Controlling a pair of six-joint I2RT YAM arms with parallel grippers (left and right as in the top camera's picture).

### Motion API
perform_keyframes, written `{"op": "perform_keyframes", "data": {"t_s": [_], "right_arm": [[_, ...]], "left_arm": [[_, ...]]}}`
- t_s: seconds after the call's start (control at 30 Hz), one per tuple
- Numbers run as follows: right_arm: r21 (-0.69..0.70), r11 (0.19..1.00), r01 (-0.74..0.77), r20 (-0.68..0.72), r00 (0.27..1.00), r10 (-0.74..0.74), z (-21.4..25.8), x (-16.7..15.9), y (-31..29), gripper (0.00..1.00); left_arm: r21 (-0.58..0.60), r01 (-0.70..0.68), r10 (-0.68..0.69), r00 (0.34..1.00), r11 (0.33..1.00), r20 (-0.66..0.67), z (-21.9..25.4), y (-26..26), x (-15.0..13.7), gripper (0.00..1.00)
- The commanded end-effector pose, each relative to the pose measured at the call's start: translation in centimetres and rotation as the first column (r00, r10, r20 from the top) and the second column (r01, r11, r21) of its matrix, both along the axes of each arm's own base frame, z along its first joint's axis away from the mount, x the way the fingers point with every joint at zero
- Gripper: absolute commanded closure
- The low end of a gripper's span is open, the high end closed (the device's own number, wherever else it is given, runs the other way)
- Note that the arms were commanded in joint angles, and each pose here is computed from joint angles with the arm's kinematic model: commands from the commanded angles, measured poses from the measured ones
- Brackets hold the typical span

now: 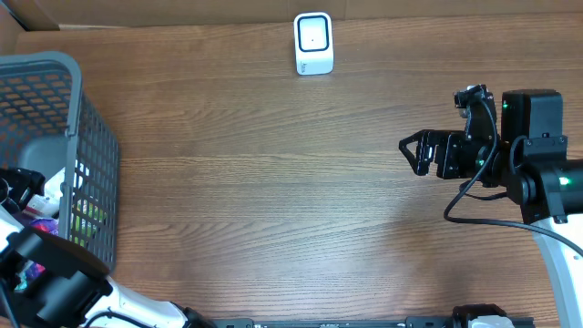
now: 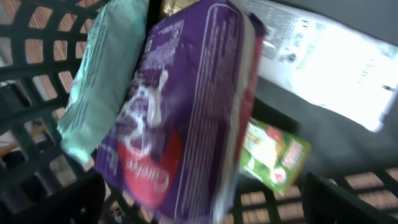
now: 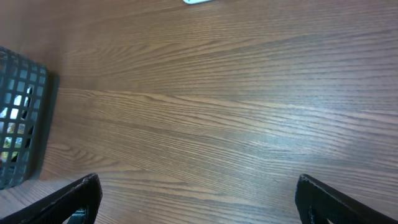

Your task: Scan the item barcode

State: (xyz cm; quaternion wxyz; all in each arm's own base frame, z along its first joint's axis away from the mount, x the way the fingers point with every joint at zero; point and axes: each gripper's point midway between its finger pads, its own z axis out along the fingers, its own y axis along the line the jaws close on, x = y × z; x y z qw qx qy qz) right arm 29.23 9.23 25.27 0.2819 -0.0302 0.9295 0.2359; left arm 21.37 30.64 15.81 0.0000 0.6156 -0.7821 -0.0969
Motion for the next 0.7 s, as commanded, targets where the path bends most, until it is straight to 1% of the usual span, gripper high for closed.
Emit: {"op": "perform_keyframes", "data": {"t_s": [0.0, 0.07, 0.17, 0.23, 0.27, 0.33, 0.4, 0.47, 0.5, 0.67], "right_arm": [[-0.013, 1.000, -0.002, 0.015, 1.000, 0.002, 0.4, 0.2, -0.1, 0.00], [-0.014, 1.000, -0.002, 0.014, 1.000, 0.002, 0.4, 0.2, -0.1, 0.00], [-0.013, 1.000, -0.002, 0.015, 1.000, 0.002, 0.4, 0.2, -0.1, 0.00], [-0.013, 1.000, -0.002, 0.015, 1.000, 0.002, 0.4, 0.2, -0.1, 0.00], [-0.013, 1.000, -0.002, 0.015, 1.000, 0.002, 0.4, 0.2, -0.1, 0.00], [-0.014, 1.000, -0.002, 0.013, 1.000, 0.002, 0.3, 0.2, -0.1, 0.00], [-0.014, 1.000, -0.002, 0.011, 1.000, 0.002, 0.3, 0.1, -0.1, 0.00], [-0.014, 1.000, -0.001, 0.009, 1.000, 0.002, 0.2, 0.1, -0.1, 0.00], [-0.016, 1.000, 0.000, 0.008, 1.000, 0.000, 0.1, 0.1, -0.1, 0.00], [-0.043, 0.999, 0.018, -0.004, 1.000, -0.018, -0.4, 0.3, -0.6, 0.00]], "left_arm": [[0.004, -0.021, 0.021, 0.998, 1.000, -0.061, -1.4, 0.8, -0.6, 0.11], [-0.009, -0.011, 0.010, 0.997, 1.000, -0.072, -2.2, 0.8, -0.3, 0.12], [-0.032, 0.020, -0.023, 0.996, 0.999, -0.091, -3.2, 0.6, 0.1, 0.17], [-0.042, 0.038, -0.043, 0.993, 0.998, -0.106, -3.6, 0.4, 0.4, 0.24], [-0.048, 0.049, -0.054, 0.992, 0.998, -0.113, -3.9, 0.2, 0.4, 0.29], [-0.055, 0.060, -0.067, 0.988, 0.997, -0.140, -4.3, 0.0, 0.1, 0.44], [-0.060, 0.062, -0.071, 0.984, 0.996, -0.161, -4.6, -0.2, -0.3, 0.56], [-0.068, 0.062, -0.073, 0.983, 0.996, -0.170, -4.7, -0.4, -0.6, 0.83], [-0.071, 0.062, -0.073, 0.982, 0.996, -0.172, -4.7, -0.5, -0.6, 0.96], [-0.073, 0.060, -0.071, 0.984, 0.996, -0.164, -4.1, -0.6, -0.5, 0.96]]}}
